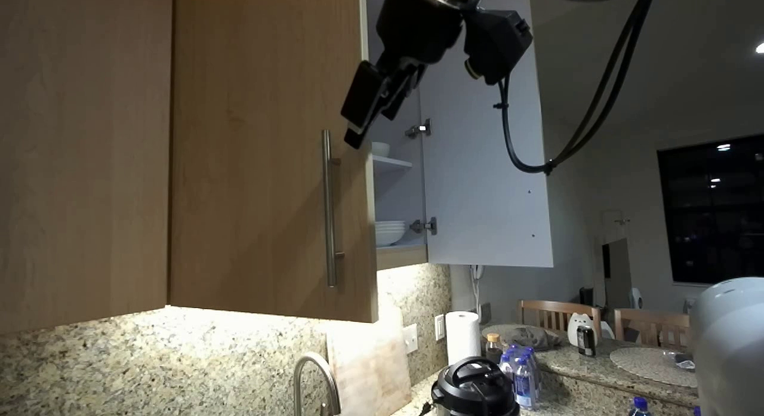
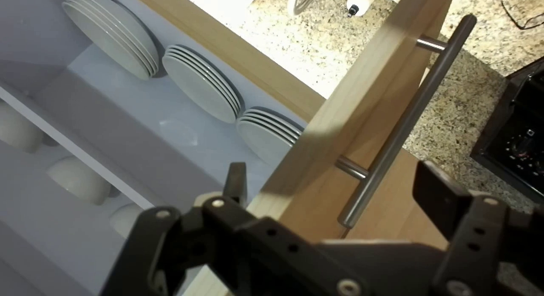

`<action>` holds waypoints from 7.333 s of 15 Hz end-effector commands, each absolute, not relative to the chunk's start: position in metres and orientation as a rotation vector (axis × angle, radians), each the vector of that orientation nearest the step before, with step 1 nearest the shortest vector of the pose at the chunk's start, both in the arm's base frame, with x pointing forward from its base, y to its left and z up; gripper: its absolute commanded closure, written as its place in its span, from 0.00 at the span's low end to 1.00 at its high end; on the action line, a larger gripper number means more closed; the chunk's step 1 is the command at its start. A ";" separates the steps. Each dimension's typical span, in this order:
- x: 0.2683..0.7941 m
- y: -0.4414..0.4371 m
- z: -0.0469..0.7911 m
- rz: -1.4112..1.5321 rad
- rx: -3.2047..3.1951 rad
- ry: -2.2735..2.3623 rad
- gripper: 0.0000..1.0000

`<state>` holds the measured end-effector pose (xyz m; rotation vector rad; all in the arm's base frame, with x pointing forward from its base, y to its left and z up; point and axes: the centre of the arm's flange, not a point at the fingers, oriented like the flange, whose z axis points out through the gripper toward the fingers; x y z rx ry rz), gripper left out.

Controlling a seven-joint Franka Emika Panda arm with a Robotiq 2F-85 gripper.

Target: Close the top left cabinet door

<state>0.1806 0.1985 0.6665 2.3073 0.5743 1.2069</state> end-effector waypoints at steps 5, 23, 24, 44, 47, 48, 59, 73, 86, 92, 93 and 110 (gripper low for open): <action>0.213 0.184 0.674 1.139 2.304 0.564 0.00; 0.254 0.100 0.698 1.124 2.476 0.326 0.00; 0.255 0.094 0.698 1.123 2.486 0.310 0.00; 0.187 0.123 0.687 1.175 2.411 0.388 0.00; 0.166 0.144 0.680 1.178 2.366 0.471 0.00; 0.163 0.149 0.678 1.158 2.353 0.499 0.00; 0.217 0.189 0.710 0.850 2.353 0.634 0.00; 0.274 0.162 0.749 0.740 2.376 0.552 0.00; 0.272 0.239 0.726 0.555 2.262 0.594 0.00; 0.276 0.226 0.724 0.558 2.274 0.533 0.00; 0.278 0.215 0.727 0.569 2.300 0.521 0.00; 0.205 0.159 0.665 0.901 2.336 0.517 0.00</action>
